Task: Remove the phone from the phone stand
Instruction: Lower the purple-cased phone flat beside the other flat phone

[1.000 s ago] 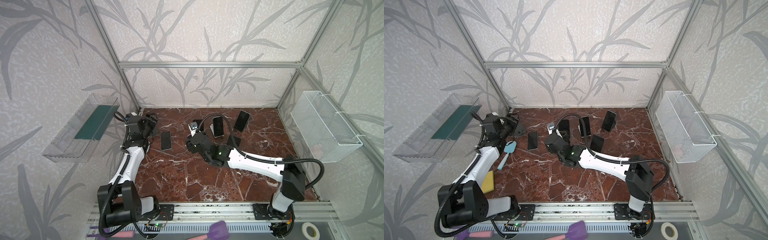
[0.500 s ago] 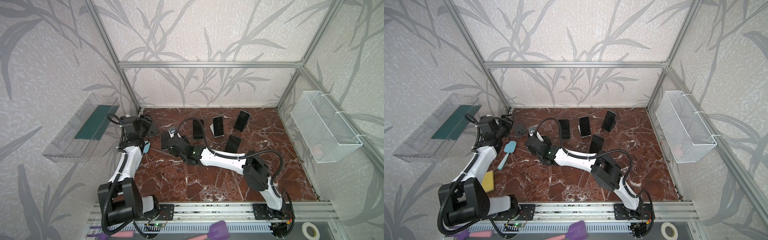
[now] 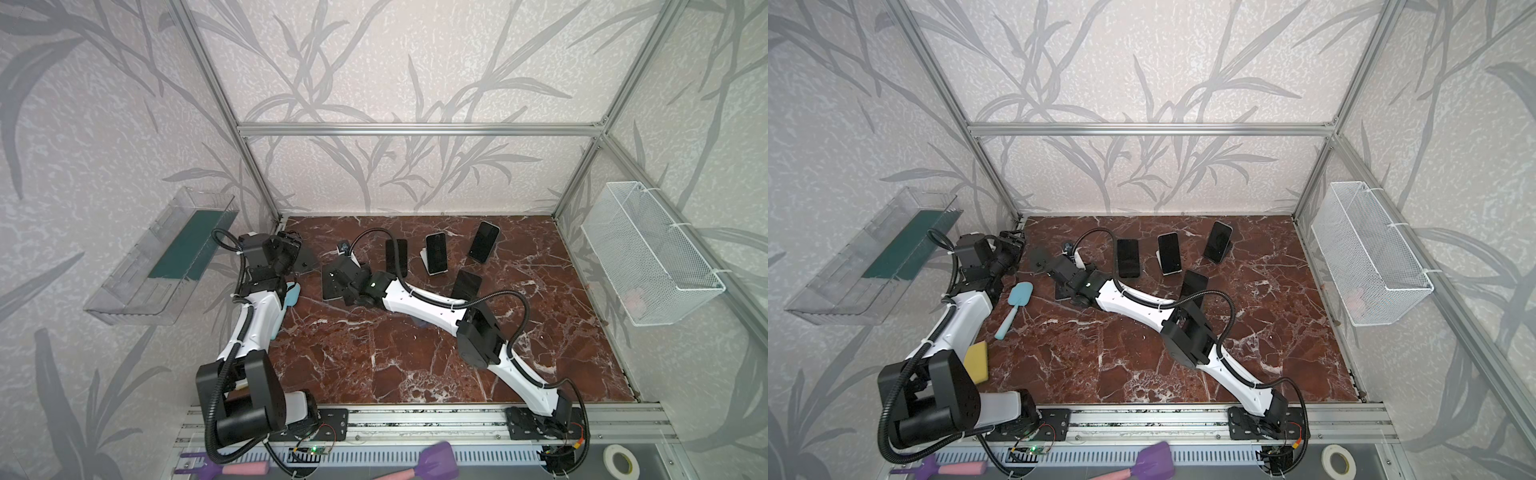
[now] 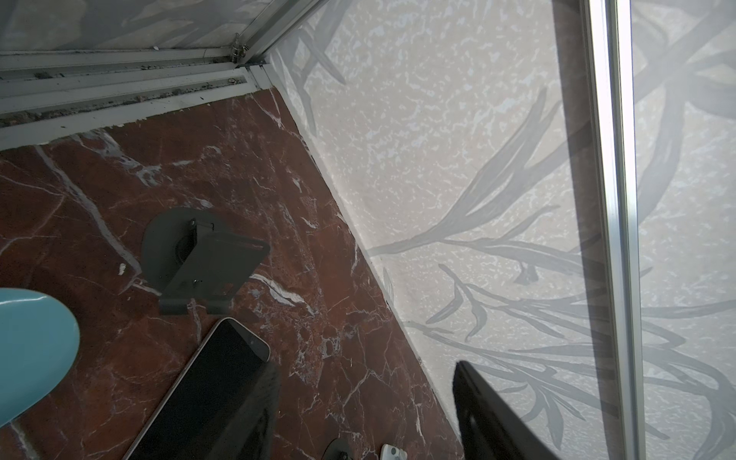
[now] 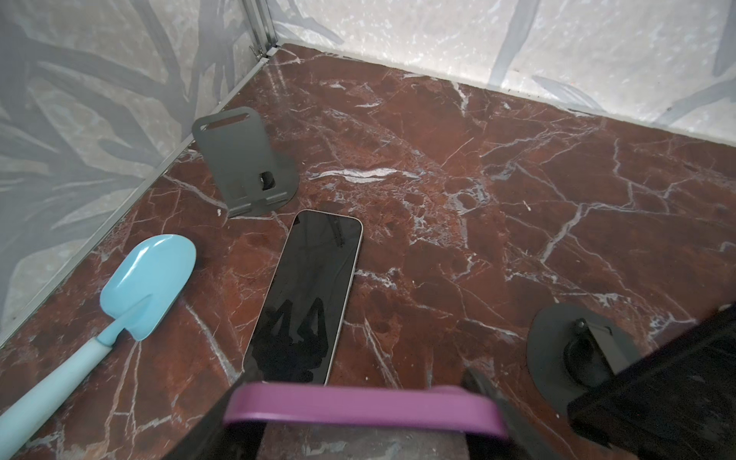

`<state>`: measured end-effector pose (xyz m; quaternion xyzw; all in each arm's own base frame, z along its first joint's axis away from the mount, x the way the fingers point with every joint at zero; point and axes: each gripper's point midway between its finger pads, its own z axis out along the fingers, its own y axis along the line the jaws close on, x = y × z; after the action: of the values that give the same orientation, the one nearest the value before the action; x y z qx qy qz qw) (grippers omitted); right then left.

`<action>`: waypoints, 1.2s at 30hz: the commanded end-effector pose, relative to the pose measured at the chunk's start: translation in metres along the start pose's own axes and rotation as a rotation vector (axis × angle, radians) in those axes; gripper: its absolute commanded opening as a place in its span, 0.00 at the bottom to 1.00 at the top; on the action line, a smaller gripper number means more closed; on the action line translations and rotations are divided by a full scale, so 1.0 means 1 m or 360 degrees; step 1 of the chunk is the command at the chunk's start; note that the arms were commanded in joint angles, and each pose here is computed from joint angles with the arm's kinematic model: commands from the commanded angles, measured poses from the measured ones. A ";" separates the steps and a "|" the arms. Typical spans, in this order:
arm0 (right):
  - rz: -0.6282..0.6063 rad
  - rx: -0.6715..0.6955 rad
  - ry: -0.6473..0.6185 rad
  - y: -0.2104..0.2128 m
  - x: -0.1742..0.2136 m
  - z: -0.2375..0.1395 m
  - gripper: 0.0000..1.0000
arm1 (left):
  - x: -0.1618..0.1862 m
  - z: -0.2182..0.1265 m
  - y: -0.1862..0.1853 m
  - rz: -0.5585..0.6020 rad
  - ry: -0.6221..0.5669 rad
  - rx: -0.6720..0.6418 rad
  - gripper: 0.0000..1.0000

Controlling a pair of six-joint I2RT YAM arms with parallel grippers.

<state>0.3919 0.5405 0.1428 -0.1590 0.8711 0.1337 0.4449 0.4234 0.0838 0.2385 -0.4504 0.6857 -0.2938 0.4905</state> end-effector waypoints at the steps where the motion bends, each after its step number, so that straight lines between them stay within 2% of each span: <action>1: 0.0021 0.0093 0.0053 -0.010 0.003 0.002 0.65 | -0.007 -0.001 -0.011 -0.0016 -0.0019 0.0059 0.68; 6: 0.0151 0.0092 0.0080 -0.019 0.007 0.020 0.63 | -0.008 -0.001 -0.011 -0.0019 -0.0018 0.0068 0.67; 9: 0.0152 0.0083 0.0097 -0.017 0.012 0.025 0.63 | -0.008 -0.001 -0.012 -0.0022 -0.0020 0.0073 0.67; 11: 0.0174 0.0123 0.0098 -0.036 0.008 0.036 0.62 | -0.007 0.000 -0.011 -0.0029 -0.0013 0.0073 0.66; 27: 0.0175 0.0105 0.0140 -0.036 0.038 0.064 0.65 | -0.005 -0.003 -0.020 -0.0066 0.0013 0.0134 0.66; 36: 0.0194 0.0023 0.0213 -0.031 0.056 0.077 0.67 | -0.004 -0.001 -0.019 -0.0087 0.0031 0.0138 0.65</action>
<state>0.4424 0.5296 0.0957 -0.0945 0.8905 0.1524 0.4181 0.4271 0.0776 0.2453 -0.4488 0.6745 -0.3291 0.4850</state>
